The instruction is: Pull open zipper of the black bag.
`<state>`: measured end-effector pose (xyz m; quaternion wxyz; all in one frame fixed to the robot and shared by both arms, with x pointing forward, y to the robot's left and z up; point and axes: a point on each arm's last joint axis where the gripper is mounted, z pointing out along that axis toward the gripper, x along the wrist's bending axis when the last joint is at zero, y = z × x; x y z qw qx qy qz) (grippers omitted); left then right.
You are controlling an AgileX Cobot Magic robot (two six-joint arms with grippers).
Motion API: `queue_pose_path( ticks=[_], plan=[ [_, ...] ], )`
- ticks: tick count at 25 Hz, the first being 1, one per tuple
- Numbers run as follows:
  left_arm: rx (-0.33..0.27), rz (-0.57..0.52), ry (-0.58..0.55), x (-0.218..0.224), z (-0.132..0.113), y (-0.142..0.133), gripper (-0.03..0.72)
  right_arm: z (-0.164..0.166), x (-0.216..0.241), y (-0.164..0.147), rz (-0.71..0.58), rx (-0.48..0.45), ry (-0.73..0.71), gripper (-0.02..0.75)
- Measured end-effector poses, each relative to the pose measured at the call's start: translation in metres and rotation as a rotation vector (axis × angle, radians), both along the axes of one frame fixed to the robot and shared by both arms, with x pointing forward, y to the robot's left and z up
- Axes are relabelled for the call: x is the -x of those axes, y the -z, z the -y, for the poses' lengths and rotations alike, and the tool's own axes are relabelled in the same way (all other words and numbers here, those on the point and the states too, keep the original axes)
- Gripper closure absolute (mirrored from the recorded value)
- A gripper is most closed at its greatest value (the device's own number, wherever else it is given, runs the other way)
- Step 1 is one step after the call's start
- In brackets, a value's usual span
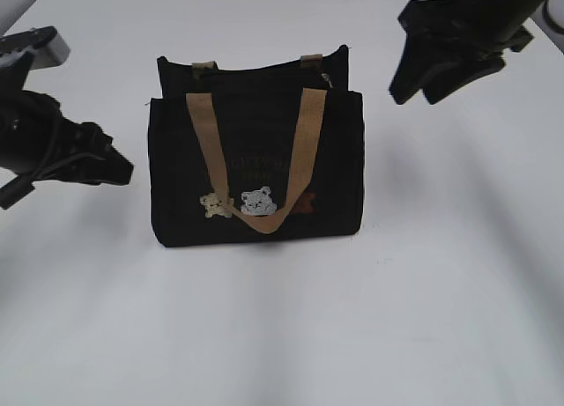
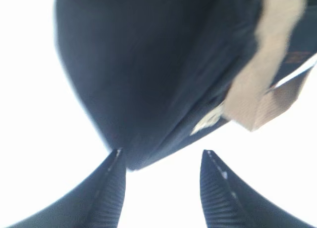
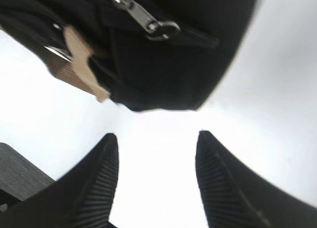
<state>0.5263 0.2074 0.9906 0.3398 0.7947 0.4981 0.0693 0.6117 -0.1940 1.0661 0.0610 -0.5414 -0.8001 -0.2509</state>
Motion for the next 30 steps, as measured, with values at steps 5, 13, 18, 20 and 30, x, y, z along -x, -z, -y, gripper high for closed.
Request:
queue_pose_path(
  ticks=[5,13,18,20,30],
  plan=[
    [-0.098,-0.115,-0.148,0.021,-0.017,-0.015,0.381,0.02,0.03,-0.005,-0.032,0.182,0.086,0.356],
    [-0.038,-0.033,-0.212,0.075,-0.029,-0.04,0.386,0.047,0.144,0.011,-0.062,0.286,0.101,0.357],
    [0.0,-0.03,-0.228,0.125,-0.038,-0.051,0.386,0.066,0.214,0.023,0.025,0.34,0.104,0.357],
    [0.0,-0.021,-0.234,0.144,-0.042,-0.058,0.387,0.072,0.238,0.03,0.07,0.34,0.112,0.357],
    [-0.116,0.194,-0.285,0.231,-0.075,-0.073,0.391,0.09,0.324,0.025,0.437,0.266,0.175,0.357]
  ],
)
